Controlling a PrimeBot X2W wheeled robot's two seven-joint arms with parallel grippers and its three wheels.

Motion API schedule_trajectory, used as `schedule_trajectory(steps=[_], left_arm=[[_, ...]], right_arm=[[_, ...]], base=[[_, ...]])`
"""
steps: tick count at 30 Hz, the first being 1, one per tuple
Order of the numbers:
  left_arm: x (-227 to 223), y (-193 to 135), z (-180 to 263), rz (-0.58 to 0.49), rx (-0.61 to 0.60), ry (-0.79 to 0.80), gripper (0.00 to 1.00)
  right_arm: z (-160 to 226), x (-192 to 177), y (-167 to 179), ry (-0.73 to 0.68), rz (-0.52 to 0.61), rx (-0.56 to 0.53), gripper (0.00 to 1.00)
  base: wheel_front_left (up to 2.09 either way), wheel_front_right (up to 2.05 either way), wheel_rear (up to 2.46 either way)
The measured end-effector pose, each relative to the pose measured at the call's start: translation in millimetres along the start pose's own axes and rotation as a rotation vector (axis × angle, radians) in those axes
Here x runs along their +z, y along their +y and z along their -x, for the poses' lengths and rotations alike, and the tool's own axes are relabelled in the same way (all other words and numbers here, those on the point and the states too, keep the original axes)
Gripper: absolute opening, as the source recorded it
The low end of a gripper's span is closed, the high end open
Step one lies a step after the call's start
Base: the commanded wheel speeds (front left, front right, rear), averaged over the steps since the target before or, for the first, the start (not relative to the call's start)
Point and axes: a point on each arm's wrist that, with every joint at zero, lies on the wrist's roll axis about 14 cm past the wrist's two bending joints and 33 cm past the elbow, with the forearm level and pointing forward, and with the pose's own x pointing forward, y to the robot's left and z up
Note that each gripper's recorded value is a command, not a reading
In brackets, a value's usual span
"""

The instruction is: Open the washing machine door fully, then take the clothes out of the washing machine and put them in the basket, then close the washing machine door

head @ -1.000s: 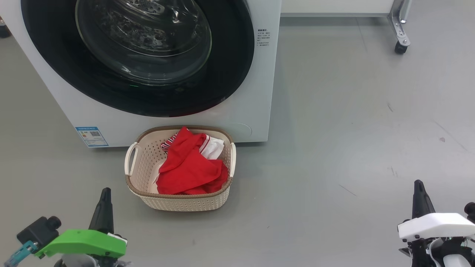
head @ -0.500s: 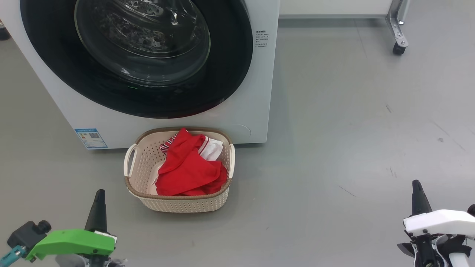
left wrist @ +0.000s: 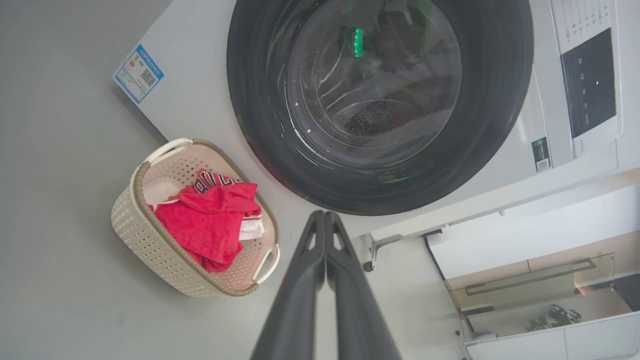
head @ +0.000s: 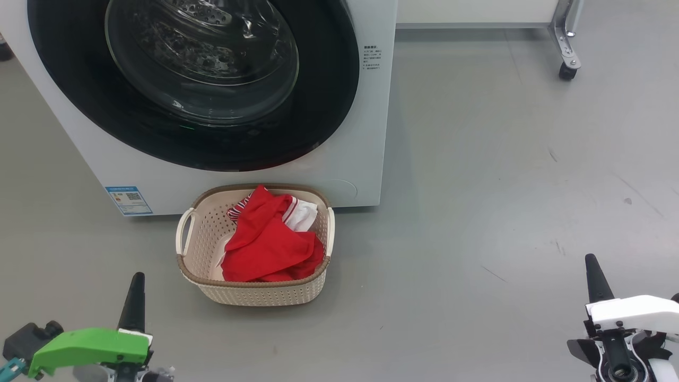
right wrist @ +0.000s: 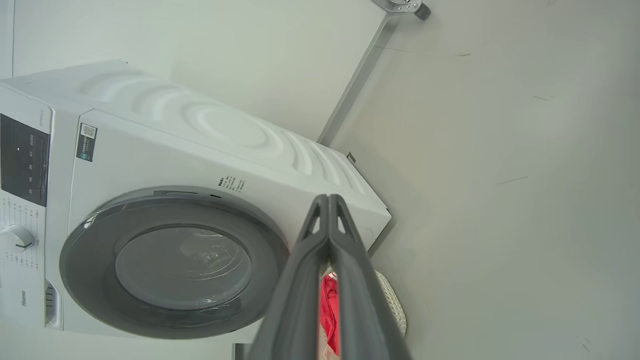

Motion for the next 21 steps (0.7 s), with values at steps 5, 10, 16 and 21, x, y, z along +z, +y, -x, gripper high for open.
schedule_trajectory(steps=[5,10,16,21], left_arm=[[4,0,0,0.084,0.0,-0.006,0.0],[6,-1,0,0.17,-0.006,-0.003,0.0],[8,-2,0,0.237,-0.013,-0.004,0.0],[10,-3,-1,0.287,-0.018,-0.007,0.0]], right_arm=[[-1,1,1,0.005,-0.096,0.01,0.0],[-3,3,6,0.007,-0.211,0.034,0.0],[-3,4,7,0.009,-0.294,0.045,0.0],[-4,6,10,0.008,-0.349,0.061,0.0]], base=[[0.0,0.0,0.0],[0.0,0.0,0.0],[0.0,0.0,0.0],[0.0,0.0,0.0]])
